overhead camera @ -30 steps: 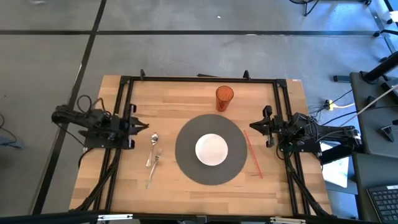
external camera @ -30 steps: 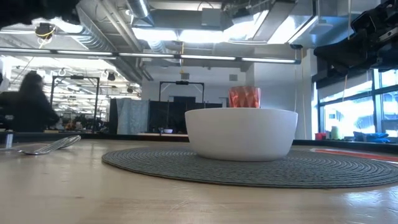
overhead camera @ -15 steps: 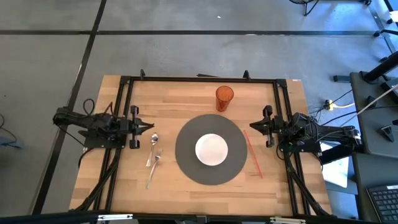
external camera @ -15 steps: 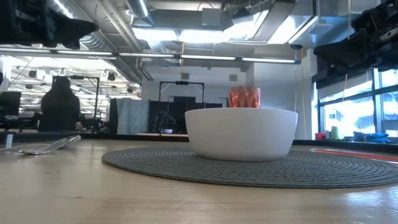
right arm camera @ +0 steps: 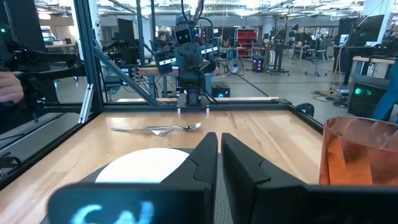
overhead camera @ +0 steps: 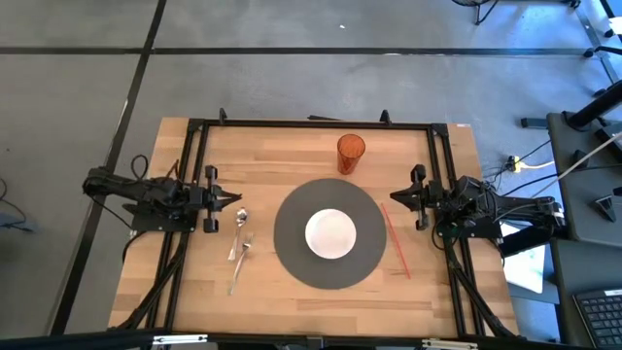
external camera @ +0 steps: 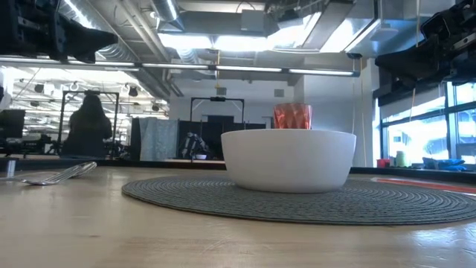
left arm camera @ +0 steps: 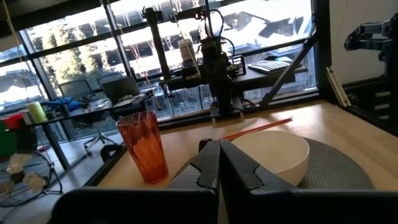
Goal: Pick & Place Utensil
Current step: Put the orange cup on the gray table mat to the top right of the white bowl
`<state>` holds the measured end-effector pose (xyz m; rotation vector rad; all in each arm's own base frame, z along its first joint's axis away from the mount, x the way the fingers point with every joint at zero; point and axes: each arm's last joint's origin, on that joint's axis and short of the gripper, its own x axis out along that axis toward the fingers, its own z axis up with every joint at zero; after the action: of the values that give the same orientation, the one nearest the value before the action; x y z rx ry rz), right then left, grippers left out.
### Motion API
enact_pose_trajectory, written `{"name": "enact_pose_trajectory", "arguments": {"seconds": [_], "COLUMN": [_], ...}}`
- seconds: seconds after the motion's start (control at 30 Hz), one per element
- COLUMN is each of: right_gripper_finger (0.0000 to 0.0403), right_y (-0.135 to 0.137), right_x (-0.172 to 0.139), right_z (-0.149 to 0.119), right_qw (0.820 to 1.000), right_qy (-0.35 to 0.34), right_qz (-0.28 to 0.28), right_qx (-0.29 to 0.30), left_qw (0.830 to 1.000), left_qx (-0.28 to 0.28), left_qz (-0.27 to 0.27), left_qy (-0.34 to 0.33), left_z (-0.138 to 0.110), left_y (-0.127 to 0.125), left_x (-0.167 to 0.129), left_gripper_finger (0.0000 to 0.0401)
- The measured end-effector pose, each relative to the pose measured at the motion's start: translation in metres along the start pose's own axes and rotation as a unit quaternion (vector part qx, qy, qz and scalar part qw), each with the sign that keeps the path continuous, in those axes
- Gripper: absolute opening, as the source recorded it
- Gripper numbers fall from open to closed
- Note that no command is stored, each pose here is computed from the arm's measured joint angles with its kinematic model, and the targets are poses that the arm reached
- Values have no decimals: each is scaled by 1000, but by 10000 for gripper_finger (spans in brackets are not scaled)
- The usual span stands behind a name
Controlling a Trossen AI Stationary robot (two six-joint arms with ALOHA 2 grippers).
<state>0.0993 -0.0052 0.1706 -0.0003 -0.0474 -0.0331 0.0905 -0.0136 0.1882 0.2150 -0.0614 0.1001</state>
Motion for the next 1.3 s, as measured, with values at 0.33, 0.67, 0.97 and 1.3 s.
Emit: {"name": "enact_pose_trajectory", "arguments": {"seconds": [0.33, 0.67, 0.97, 1.3], "right_gripper_finger": [23, 23, 23, 23], "right_y": [0, 0, 0, -3], "right_x": [0, 0, -2, 0], "right_z": [0, 0, 19, 68], "right_qw": [1000, 1000, 995, 990], "right_qy": [0, 0, -98, -121], "right_qz": [0, 0, 3, -54], "right_qx": [9, 7, 31, 41], "left_qw": [1000, 1000, 1000, 999], "left_qx": [-27, -20, -21, -21], "left_qz": [-5, -2, 8, 37], "left_qy": [7, 2, 4, 10], "left_z": [-1, 0, -1, -1], "left_y": [-1, 0, 0, 2], "left_x": [0, 0, 0, 0], "left_gripper_finger": [5, 5, 1, 7]}}
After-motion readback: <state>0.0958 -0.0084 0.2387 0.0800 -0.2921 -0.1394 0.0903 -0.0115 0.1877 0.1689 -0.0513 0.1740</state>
